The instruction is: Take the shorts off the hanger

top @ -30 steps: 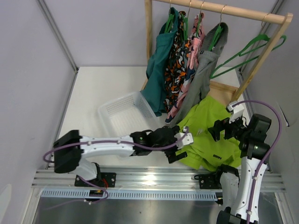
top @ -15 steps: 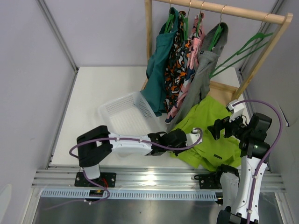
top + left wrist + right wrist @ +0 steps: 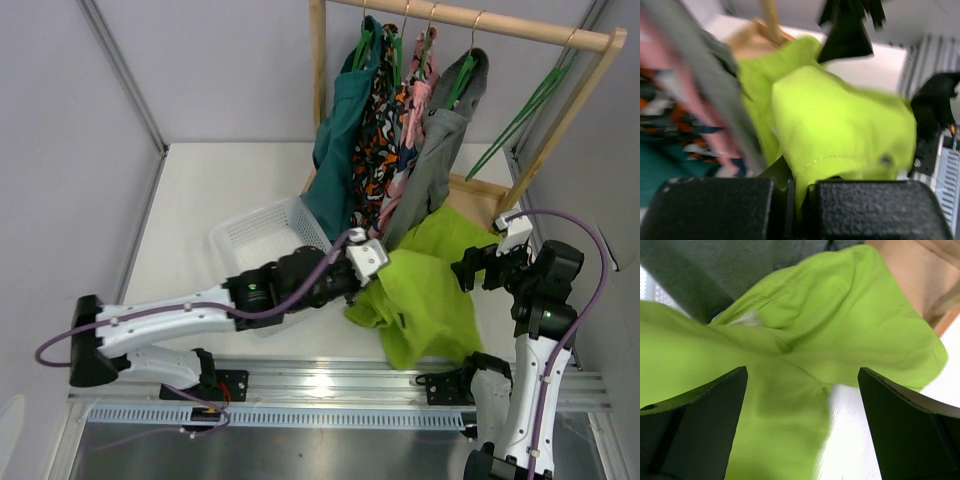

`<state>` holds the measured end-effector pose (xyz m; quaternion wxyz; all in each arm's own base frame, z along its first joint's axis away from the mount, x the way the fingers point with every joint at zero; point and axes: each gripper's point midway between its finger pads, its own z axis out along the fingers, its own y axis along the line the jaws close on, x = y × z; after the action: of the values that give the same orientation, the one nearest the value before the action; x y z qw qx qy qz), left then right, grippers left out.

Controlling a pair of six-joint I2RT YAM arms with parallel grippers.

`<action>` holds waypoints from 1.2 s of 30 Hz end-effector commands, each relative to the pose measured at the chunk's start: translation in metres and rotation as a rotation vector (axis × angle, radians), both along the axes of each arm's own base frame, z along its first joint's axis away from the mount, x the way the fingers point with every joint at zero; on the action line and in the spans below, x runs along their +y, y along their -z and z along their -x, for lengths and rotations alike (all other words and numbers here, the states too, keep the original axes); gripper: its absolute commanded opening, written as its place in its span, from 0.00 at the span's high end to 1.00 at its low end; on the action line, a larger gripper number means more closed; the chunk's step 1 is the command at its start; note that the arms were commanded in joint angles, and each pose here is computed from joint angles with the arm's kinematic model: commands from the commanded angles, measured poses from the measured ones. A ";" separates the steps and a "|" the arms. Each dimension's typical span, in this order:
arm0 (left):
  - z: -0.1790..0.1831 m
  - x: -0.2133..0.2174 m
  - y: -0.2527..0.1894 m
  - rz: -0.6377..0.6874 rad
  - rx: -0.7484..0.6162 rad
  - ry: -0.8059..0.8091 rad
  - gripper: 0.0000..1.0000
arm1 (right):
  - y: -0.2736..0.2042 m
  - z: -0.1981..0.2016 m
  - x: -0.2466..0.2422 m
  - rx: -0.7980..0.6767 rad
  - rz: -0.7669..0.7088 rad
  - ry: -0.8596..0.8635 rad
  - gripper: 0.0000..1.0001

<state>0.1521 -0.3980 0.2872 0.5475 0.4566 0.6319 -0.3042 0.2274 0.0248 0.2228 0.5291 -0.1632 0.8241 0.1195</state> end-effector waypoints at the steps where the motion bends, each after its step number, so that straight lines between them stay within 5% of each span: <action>1: -0.013 0.042 -0.077 0.114 -0.099 -0.133 1.00 | -0.007 -0.010 -0.013 -0.034 0.007 0.089 0.01; 10: -0.020 0.188 -0.272 0.457 -0.331 -0.437 1.00 | -0.006 -0.012 -0.016 -0.028 0.000 0.111 0.01; 17: -0.027 0.277 -0.367 0.617 -0.514 -0.718 1.00 | -0.003 -0.013 -0.018 -0.020 -0.003 0.125 0.00; 22: -0.034 0.313 -0.385 0.576 -0.618 -0.910 1.00 | -0.003 -0.013 -0.019 -0.019 -0.003 0.128 0.01; 36: -0.038 0.313 -0.418 0.588 -0.703 -0.998 1.00 | -0.001 -0.015 -0.021 -0.017 -0.004 0.142 0.00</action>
<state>0.1977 -0.1114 0.6755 0.8798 0.0591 0.4716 -0.0082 0.2364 0.0086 0.2208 0.5313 -0.1093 0.8349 0.0931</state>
